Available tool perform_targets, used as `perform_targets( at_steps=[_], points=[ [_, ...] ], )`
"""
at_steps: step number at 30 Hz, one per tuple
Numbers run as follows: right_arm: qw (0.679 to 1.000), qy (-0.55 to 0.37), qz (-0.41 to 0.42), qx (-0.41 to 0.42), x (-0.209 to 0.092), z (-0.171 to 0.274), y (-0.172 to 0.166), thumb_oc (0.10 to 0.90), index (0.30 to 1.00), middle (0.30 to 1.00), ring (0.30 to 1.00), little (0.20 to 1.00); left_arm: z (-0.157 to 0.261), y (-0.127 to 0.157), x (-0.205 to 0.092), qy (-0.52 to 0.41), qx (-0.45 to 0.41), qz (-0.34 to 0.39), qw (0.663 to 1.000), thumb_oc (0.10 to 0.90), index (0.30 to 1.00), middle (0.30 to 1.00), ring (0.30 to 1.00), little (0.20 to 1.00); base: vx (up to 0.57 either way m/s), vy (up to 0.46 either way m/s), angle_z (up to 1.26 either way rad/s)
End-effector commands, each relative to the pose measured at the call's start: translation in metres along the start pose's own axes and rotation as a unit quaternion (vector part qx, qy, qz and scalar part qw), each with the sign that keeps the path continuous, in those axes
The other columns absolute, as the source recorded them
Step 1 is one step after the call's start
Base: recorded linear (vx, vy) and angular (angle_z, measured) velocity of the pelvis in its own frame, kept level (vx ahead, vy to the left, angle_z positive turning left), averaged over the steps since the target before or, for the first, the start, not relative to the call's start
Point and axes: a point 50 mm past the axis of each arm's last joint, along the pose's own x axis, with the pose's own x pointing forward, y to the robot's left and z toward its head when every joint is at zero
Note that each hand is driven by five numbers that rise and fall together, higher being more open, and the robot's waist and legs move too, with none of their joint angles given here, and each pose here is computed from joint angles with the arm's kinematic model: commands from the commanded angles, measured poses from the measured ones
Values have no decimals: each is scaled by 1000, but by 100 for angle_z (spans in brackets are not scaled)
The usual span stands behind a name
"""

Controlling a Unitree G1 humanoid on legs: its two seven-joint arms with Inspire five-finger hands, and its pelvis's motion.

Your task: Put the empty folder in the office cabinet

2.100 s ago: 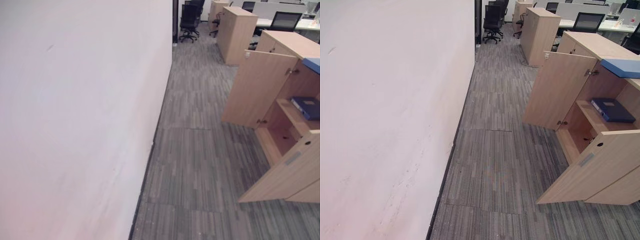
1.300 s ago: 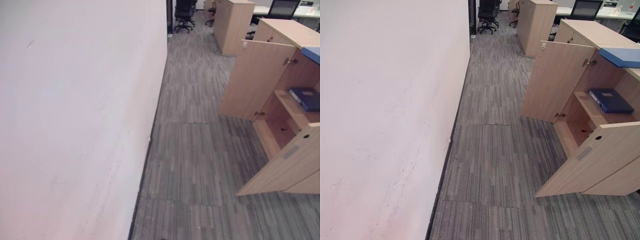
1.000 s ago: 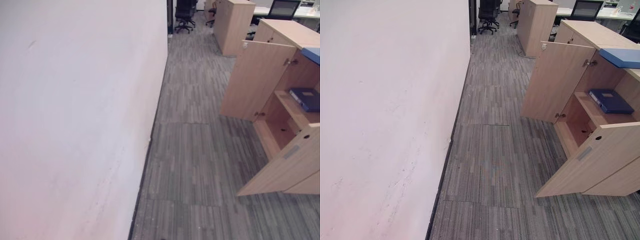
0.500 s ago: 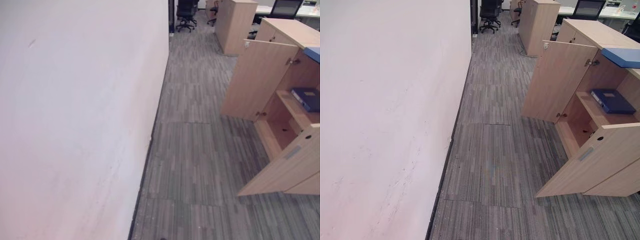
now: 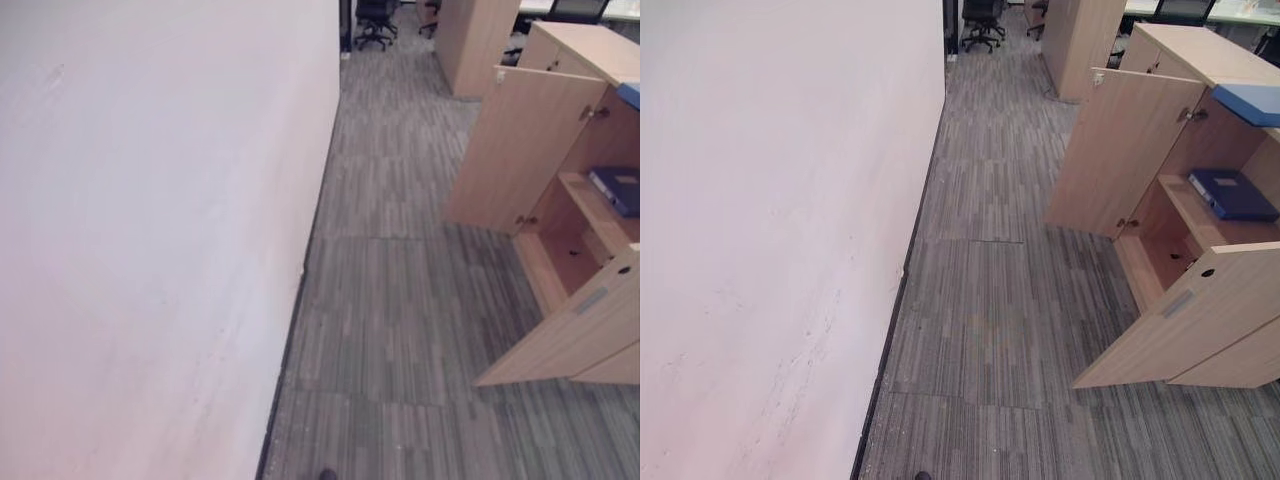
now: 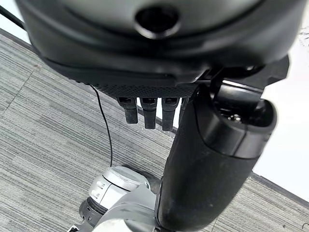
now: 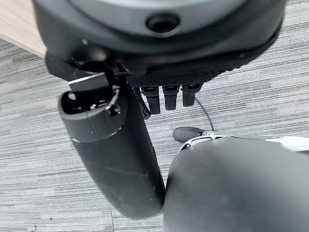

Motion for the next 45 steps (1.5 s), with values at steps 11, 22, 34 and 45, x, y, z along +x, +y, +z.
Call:
perform_targets(
  at_steps=[11,22,34,45],
  points=[
    [999,-25,-22,-16,-1,27,-18,800,900,900,900,900,22,-3,3,-16,7,-10,1000,800,900,900,900,900,16,-57,-5],
    [999,-18,-24,-36,-1,24,-20,800,900,900,900,900,10,4,2,3,20,-3,1000,800,900,900,900,900,181,96,-24],
    [997,-62,-13,-52,-1,59,-8,800,900,900,900,900,32,9,3,-27,33,6,999,800,900,900,900,900,76,154,-26],
    [994,-96,3,-49,-1,77,5,800,900,900,900,900,15,23,0,0,39,21,999,800,900,900,900,900,116,183,-1]
  ],
)
